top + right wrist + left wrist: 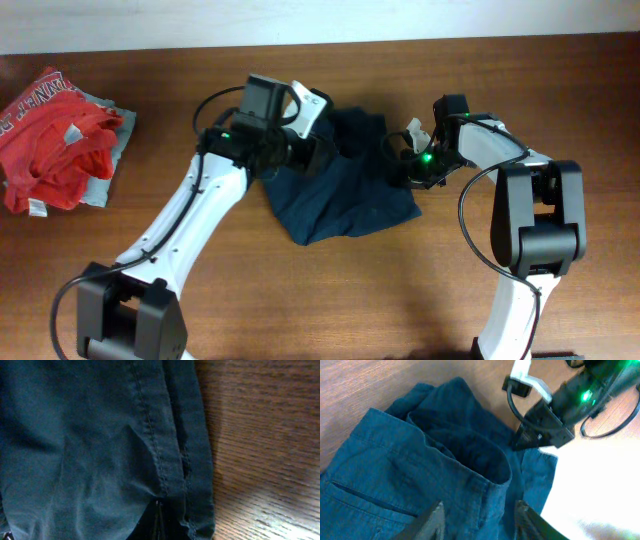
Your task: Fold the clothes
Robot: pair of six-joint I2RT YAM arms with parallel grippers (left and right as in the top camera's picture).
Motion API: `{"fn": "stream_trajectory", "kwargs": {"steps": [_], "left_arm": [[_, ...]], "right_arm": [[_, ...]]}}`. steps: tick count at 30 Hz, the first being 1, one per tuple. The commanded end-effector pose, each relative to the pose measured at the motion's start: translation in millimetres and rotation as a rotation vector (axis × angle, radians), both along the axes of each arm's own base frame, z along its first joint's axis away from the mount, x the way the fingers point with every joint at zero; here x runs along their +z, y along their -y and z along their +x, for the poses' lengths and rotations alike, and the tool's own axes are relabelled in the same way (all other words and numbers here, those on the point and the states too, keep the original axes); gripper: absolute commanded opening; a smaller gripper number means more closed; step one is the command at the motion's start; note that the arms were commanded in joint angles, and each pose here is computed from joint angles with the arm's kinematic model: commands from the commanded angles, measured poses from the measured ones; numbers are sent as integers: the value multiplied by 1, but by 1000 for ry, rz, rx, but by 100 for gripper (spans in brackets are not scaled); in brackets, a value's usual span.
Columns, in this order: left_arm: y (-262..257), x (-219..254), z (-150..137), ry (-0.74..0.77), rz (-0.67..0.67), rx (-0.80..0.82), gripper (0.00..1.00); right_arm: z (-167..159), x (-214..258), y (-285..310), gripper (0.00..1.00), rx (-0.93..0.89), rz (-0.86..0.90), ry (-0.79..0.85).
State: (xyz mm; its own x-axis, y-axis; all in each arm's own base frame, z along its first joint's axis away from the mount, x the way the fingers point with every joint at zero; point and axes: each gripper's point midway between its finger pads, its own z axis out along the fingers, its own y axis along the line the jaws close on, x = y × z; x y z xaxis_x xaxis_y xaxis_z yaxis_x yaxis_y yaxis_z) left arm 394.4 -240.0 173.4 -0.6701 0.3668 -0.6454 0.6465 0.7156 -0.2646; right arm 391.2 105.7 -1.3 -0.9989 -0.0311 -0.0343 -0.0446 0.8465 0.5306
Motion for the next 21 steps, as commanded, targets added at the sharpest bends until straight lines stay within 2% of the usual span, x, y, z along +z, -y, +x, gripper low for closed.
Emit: {"fn": "stream_trajectory", "kwargs": {"steps": [1,3,9,13,16,21], "left_arm": [[4,-6,-2,110,207,-61,49],[7,-15,-6,103,253,-74,52],[18,-45,-8,56,285,-104,52],[13,-66,3,58,345,-83,53],[16,-64,12,94,335,-71,52],[36,-55,10,119,260,-114,11]], "right_arm": [[-14,-26,7,4,1,-49,-63],[-14,-26,7,4,1,-49,-63],[-14,-26,7,4,4,-49,-62],[-14,-26,7,4,4,-49,-62],[-14,-26,7,4,4,-49,-62],[-14,-26,7,4,4,-49,-61]]}}
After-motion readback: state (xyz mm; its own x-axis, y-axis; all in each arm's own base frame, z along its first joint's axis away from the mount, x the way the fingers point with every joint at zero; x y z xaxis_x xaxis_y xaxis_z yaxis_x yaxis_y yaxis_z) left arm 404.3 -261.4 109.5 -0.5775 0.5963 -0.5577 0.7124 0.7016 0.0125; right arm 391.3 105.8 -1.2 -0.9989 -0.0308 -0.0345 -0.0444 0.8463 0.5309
